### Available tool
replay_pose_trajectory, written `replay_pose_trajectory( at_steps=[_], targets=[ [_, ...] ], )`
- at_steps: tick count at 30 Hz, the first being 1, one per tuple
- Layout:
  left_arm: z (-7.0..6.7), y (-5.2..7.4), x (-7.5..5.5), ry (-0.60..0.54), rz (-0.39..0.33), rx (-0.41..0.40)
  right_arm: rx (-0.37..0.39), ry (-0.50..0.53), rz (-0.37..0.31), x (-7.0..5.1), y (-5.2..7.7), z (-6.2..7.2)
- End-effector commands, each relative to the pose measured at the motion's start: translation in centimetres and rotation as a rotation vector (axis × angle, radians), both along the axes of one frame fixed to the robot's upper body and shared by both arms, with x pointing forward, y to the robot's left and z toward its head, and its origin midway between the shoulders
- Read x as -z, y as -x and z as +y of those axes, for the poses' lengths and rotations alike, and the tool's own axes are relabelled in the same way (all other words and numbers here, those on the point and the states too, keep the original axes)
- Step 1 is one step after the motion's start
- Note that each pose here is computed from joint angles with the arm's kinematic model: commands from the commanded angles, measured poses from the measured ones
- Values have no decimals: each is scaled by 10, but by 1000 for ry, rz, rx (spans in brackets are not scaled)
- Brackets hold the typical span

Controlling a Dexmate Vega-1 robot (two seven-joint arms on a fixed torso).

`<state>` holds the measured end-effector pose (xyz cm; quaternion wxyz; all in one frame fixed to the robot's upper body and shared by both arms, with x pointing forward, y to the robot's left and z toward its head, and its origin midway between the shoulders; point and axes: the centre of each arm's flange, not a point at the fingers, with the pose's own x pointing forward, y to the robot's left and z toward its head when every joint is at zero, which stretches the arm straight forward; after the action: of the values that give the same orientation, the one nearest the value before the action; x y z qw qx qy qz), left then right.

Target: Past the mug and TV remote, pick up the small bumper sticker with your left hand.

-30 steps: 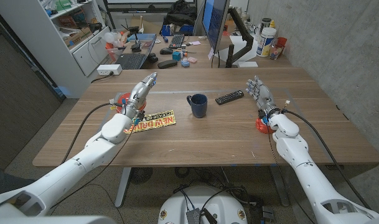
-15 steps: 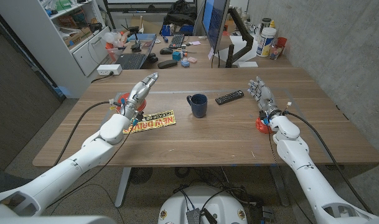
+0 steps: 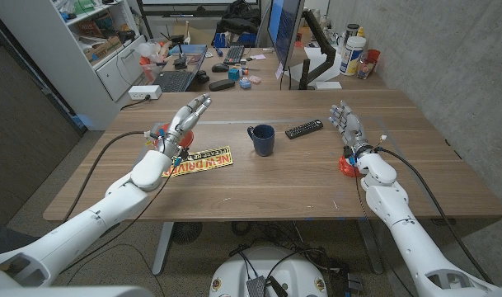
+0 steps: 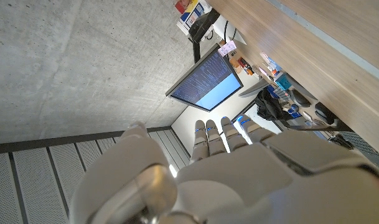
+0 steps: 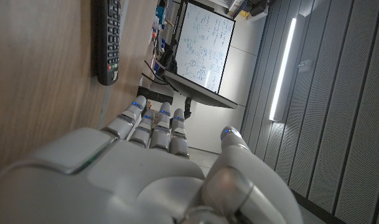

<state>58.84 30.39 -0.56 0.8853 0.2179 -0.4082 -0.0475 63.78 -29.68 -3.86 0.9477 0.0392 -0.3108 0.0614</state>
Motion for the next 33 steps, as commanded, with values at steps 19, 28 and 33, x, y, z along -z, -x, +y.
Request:
replay_pose_trajectory(
  at_steps=[19, 28, 33],
  targets=[
    [-2, 9, -13, -175, -110, -47, 47, -21, -12, 2, 7, -4],
    [-7, 1, -21, -205, -134, -28, 74, -23, -8, 1, 9, -9],
    [-12, -3, -25, -212, -145, -18, 81, -20, -6, -2, 10, -12]
  ],
)
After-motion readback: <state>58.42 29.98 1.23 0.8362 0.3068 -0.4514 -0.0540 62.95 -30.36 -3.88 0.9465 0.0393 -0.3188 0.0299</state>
